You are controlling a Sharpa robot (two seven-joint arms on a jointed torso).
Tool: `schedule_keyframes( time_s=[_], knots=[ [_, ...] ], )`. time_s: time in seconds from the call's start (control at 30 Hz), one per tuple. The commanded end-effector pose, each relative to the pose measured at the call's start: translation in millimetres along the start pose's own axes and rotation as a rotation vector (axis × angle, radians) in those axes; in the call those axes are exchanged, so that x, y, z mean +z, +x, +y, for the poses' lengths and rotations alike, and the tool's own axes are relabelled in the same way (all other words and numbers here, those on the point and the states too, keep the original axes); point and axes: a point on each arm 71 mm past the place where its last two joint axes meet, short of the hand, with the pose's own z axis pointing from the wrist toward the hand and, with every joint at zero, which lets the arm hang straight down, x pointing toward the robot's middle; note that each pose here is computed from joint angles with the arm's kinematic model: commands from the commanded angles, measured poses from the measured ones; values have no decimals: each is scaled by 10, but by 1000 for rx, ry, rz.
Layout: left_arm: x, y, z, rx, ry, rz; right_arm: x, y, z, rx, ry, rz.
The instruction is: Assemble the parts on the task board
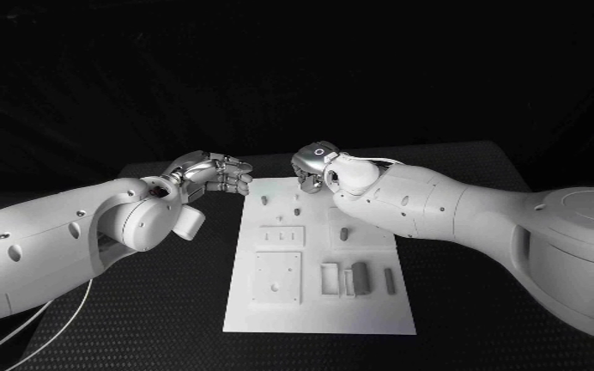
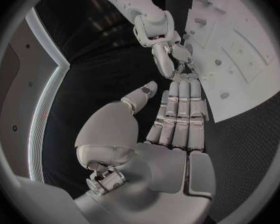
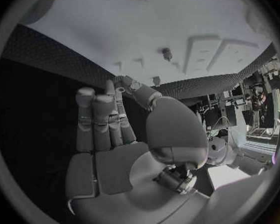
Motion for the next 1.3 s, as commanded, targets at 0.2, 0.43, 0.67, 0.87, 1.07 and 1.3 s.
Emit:
schedule_keyframes(
  time_s=[0.2, 0.43, 0.67, 0.87, 1.07, 1.3],
  knots=[
    [4, 27, -43, 3, 20, 18, 29, 13, 5, -45, 7, 15],
    [10, 32, -51, 4, 22, 19, 48, 24, 4, -52, 9, 25],
    [13, 36, -61, 4, 24, 19, 60, 32, 29, -54, 4, 29],
    [27, 47, -69, 5, 25, 20, 81, 44, 56, -53, 4, 33],
    [32, 59, -100, 6, 31, 24, 84, 50, 63, -53, 4, 35],
    [31, 52, -120, 8, 34, 22, 91, 67, 55, -56, 9, 42]
  ],
)
